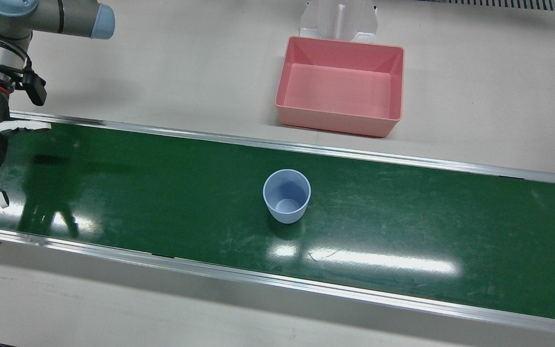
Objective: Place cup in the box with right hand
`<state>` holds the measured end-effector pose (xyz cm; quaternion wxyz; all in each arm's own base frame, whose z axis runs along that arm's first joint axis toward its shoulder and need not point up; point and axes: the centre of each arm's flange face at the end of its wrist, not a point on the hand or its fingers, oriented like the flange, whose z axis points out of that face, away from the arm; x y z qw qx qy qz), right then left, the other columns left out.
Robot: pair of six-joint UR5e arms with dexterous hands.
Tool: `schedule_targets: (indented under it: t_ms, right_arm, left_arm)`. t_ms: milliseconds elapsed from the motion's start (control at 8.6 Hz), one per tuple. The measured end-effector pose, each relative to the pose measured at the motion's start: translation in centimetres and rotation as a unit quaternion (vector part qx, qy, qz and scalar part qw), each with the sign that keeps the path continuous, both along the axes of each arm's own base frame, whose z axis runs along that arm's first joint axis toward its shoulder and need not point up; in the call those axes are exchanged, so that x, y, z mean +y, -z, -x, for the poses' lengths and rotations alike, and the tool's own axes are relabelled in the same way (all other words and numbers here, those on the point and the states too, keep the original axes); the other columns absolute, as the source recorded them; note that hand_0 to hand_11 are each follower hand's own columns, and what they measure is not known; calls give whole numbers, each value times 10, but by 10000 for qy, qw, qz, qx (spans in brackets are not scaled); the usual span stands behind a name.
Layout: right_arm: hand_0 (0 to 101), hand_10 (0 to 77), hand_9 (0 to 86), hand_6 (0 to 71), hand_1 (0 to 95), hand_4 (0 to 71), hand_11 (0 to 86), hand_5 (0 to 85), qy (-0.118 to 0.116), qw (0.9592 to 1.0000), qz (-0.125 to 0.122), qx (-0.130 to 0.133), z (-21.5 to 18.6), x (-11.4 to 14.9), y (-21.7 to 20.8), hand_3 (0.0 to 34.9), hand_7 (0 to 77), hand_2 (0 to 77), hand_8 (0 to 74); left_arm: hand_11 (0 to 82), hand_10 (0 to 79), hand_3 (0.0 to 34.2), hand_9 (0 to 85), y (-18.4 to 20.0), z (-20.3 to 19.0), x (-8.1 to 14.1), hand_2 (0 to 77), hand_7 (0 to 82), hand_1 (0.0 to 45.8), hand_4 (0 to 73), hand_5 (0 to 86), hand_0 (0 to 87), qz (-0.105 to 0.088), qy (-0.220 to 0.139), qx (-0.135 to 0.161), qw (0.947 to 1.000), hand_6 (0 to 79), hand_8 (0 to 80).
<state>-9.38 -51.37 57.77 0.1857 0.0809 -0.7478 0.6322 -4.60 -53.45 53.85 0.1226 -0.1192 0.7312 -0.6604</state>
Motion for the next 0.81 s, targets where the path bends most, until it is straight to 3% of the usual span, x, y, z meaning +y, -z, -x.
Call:
schedule_targets:
  t_ms: [116,233,349,581,814]
  right_arm:
    - [449,16,54,33,16,120,38,33,25,10000,2,0,3,0,0,0,114,49,11]
    - [450,16,54,38,115,120,38,33,41,10000,6,2,5,0,-1,0,104,76,11]
    - [420,16,54,38,44,120,38,33,45,10000,3,-2,5,0,0,1,104,131,11]
    - [420,16,54,33,71,109,38,33,46,10000,-28,-25,6,0,0,1,93,22,11]
    - [446,16,54,38,76,125,38,33,50,10000,-53,-32,6,0,1,0,87,33,11]
  left_arm:
    - [0,0,0,0,0,0,0,5,5,5,11,5,0,0,-3,0,10000,0,0]
    - [0,0,0,0,0,0,0,5,5,5,11,5,0,0,-4,0,10000,5,0]
    - [0,0,0,0,0,0,0,5,5,5,11,5,0,0,-2,0,10000,5,0]
    - [0,0,0,0,0,0,0,5,5,5,11,5,0,0,-2,0,10000,5,0]
    - [0,0,0,0,0,0,0,5,5,5,11,0,0,0,-1,0,10000,5,0]
